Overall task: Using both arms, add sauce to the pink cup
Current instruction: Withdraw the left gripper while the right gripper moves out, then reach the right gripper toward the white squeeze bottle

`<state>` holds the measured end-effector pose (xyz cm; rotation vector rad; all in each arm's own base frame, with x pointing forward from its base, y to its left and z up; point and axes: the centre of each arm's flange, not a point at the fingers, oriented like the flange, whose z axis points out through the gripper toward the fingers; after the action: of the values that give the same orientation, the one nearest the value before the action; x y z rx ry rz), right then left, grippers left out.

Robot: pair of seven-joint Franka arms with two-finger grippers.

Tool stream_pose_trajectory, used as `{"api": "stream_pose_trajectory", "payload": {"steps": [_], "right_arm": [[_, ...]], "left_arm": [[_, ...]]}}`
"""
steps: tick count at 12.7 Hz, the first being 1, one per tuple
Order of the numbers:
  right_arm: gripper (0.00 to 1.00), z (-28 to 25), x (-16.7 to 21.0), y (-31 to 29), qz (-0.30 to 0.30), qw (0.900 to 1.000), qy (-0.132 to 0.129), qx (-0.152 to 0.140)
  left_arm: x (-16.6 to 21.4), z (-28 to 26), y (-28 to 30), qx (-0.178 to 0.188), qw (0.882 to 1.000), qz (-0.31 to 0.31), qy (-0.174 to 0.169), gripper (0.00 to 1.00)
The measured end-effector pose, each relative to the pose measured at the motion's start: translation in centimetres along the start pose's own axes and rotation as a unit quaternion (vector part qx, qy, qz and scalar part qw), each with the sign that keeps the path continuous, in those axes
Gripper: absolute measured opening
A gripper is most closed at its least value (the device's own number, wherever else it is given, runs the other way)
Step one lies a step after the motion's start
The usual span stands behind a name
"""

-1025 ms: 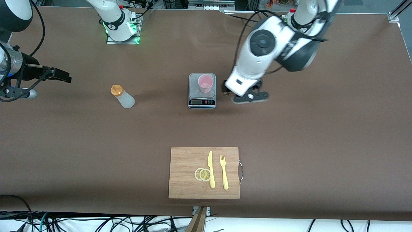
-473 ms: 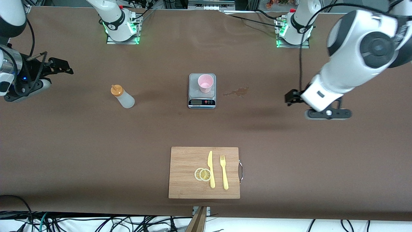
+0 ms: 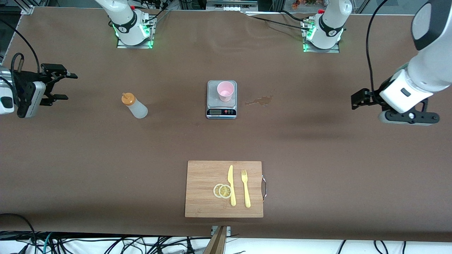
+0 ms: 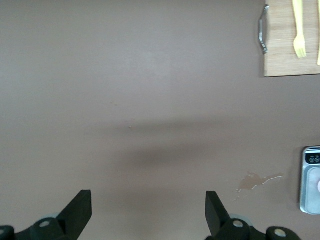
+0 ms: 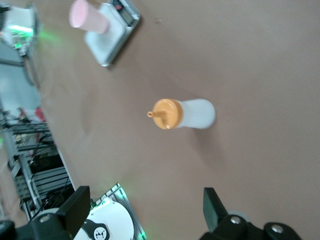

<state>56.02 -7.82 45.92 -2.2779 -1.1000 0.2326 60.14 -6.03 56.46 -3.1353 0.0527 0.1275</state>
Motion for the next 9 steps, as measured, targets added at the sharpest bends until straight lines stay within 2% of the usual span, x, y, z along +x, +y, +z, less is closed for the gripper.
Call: {"api": "stream_pose_trajectory", "payload": {"steps": [3,4,7,9], "right_arm": [[1.0,1.6,-1.2,1.7,-0.109,0.993,0.018,0.047],[1.0,2.0,-1.8,2.3,-0.137,0.988,0.036,0.067],[1.0,4.1,-5.3,5.6,-0.192,0.967,0.107,0.127],[1.0,6.6,-7.3,8.7,-0.23,0.947,0.163,0.156]], "left_arm": [[-0.1,0.2,-2.6,-0.016,1.0,-0.021,-0.01,1.0],[-0.1,0.2,-2.9,-0.018,1.0,-0.022,-0.012,1.0],[-0.2,0.3,-2.9,-0.018,0.999,-0.022,-0.015,1.0],[-0.2,0.2,-2.7,-0.018,1.0,-0.021,-0.014,1.0]]}}
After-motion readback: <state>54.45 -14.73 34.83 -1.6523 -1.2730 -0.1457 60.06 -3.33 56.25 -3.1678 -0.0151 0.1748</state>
